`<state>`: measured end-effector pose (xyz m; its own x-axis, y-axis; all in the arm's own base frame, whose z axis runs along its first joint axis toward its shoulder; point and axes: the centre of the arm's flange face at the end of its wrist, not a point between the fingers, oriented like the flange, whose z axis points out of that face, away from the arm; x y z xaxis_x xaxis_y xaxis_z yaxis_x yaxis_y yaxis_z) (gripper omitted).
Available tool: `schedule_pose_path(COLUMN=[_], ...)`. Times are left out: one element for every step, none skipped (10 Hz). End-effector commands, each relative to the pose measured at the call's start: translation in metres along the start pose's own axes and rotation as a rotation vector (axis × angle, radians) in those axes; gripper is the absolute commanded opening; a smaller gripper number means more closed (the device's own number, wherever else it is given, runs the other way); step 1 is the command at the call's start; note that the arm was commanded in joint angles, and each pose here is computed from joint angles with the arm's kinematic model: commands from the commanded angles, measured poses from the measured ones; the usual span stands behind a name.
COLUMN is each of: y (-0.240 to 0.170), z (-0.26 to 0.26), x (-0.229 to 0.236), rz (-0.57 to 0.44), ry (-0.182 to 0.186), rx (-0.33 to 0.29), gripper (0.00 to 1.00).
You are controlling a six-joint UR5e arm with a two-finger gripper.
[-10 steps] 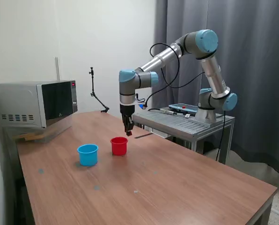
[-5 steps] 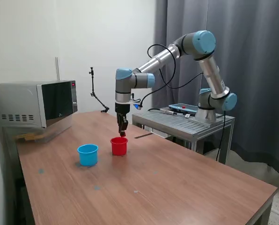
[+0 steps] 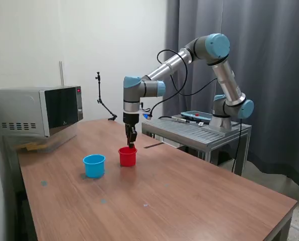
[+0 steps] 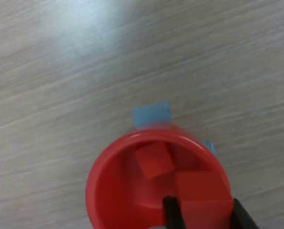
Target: Place red objects in the red bin, and blue objects in the blue bin.
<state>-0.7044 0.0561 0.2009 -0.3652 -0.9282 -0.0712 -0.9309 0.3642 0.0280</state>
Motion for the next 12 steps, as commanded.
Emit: schedule_pose_path(y=[0.0018, 0.0022, 0.0025, 0.0029, 0.0029, 0.0029, 0.0024, 0.0020, 0.0019, 0.0018, 0.0019, 0.0013], z=[0.0024, 0.0025, 0.0026, 0.0045, 0.0045, 0.0045, 0.0052, 0.0058, 0.0058, 0.0060, 0.0058, 0.0066], x=[-0.0043, -0.0054, -0.0064, -0.0094, -0.0095, -0.0095, -0.0095, -0.0095, -0.0095, -0.0095, -0.0095, -0.0095], rz=[0.006, 0.007, 0.009, 0.011, 0.012, 0.013, 0.011, 0.013, 0.013, 0.013, 0.013, 0.013], ry=[0.000, 0.000, 0.000, 0.000, 0.000, 0.000, -0.001, -0.001, -0.001, -0.001, -0.001, -0.001], rx=[0.002, 0.002, 0.002, 0.005, 0.005, 0.005, 0.007, 0.008, 0.008, 0.010, 0.008, 0.011], gripper=[0.00, 0.00, 0.00, 0.00, 0.00, 0.00, 0.00, 0.00, 1.00, 1.00, 1.00, 1.00])
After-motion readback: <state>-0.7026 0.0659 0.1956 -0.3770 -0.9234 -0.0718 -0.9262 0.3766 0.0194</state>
